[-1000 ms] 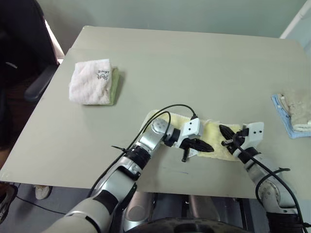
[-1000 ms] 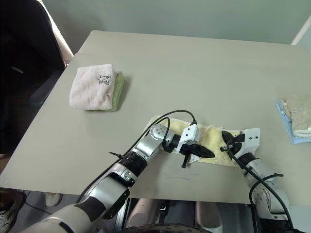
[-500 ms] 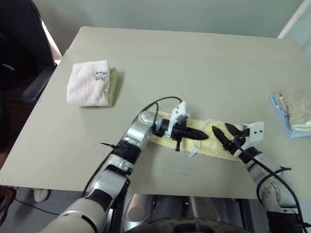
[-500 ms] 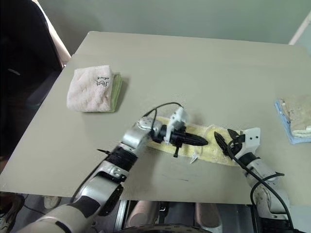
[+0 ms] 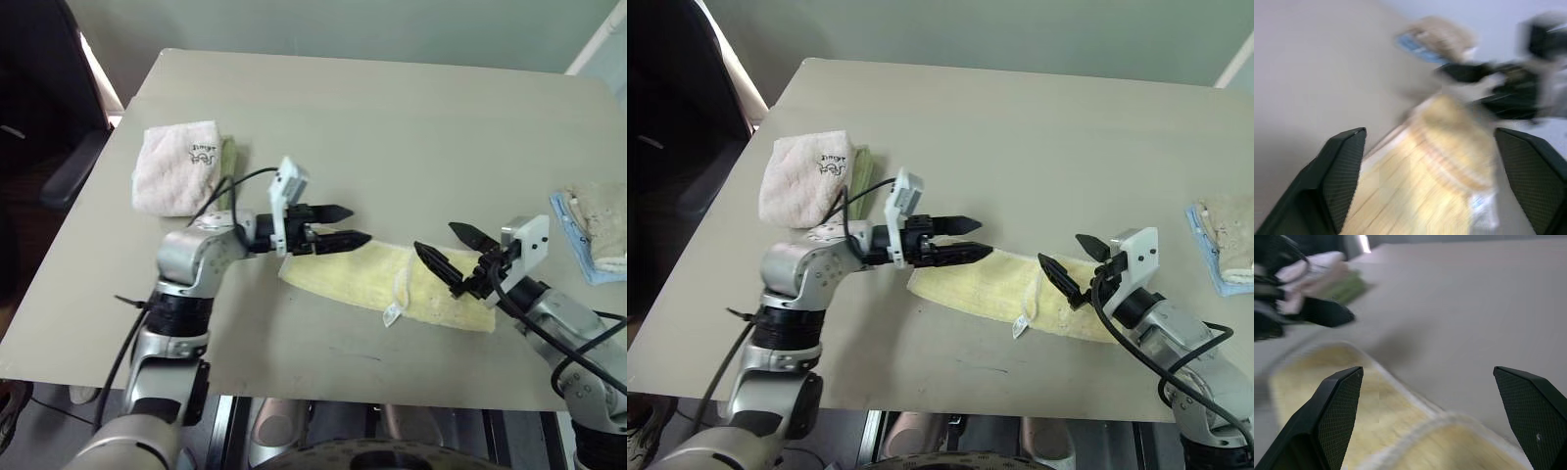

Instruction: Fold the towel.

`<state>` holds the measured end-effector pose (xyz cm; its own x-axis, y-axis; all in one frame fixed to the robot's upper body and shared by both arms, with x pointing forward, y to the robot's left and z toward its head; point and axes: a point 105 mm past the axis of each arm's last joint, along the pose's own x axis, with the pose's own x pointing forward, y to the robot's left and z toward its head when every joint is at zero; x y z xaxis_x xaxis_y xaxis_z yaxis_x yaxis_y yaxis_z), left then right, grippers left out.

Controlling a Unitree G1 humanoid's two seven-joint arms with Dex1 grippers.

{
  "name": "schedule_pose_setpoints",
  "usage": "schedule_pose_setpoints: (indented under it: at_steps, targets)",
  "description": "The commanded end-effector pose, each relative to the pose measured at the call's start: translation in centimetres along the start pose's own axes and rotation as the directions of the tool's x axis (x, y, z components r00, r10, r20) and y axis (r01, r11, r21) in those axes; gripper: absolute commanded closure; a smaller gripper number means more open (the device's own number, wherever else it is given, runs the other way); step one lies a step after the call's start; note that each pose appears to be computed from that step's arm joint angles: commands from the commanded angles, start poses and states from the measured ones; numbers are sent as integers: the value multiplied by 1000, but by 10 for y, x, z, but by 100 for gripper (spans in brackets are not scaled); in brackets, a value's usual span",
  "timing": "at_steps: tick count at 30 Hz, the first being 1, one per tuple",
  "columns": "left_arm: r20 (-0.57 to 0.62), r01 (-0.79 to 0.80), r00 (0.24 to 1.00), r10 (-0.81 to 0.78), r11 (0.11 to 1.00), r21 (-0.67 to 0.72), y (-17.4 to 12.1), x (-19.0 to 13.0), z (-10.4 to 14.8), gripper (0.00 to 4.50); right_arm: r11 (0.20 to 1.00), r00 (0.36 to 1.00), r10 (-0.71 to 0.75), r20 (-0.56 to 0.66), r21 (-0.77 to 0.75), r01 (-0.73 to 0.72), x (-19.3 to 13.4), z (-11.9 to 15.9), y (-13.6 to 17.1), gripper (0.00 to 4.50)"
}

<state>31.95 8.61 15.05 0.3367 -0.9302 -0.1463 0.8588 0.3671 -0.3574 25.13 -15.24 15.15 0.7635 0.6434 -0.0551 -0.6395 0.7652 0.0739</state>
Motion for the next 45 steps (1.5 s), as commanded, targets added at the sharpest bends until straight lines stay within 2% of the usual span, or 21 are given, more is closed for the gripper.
schedule_pose_setpoints:
  at_steps: [1,4,6,9,13,19,24,32,45]
  targets:
    - [36,-62,997,64,997,-47,2,-19,10,4,992,993,115,-6,-53,-115,-8,15,18,0]
    - [-41,-54,998,47,976,-211,-3,-44,4,4,989,990,134,-35,-66,-136,-12,16,17,0]
    - [-56,-55,998,42,964,-262,-5,-51,5,4,988,990,136,-41,-68,-139,-13,17,17,0]
    - [-158,-114,986,52,903,-413,-3,-69,-3,4,985,986,159,-42,-55,-161,-12,20,18,0]
    - [-225,-170,972,64,853,-494,1,-85,-20,4,986,986,161,-41,-36,-162,-10,21,16,0]
    - [-235,-169,972,28,776,-608,-1,-96,-31,4,988,988,152,-31,7,-152,-6,21,14,0]
    - [-286,-211,958,25,738,-641,-3,-91,-44,4,990,989,141,-34,18,-141,-3,19,15,0]
    - [-276,-222,961,30,678,-700,-1,-68,-59,4,996,995,88,-43,23,-87,-5,13,12,0]
    - [-265,-293,954,141,627,-722,13,-68,-55,4,999,999,43,-31,26,-42,-8,15,9,0]
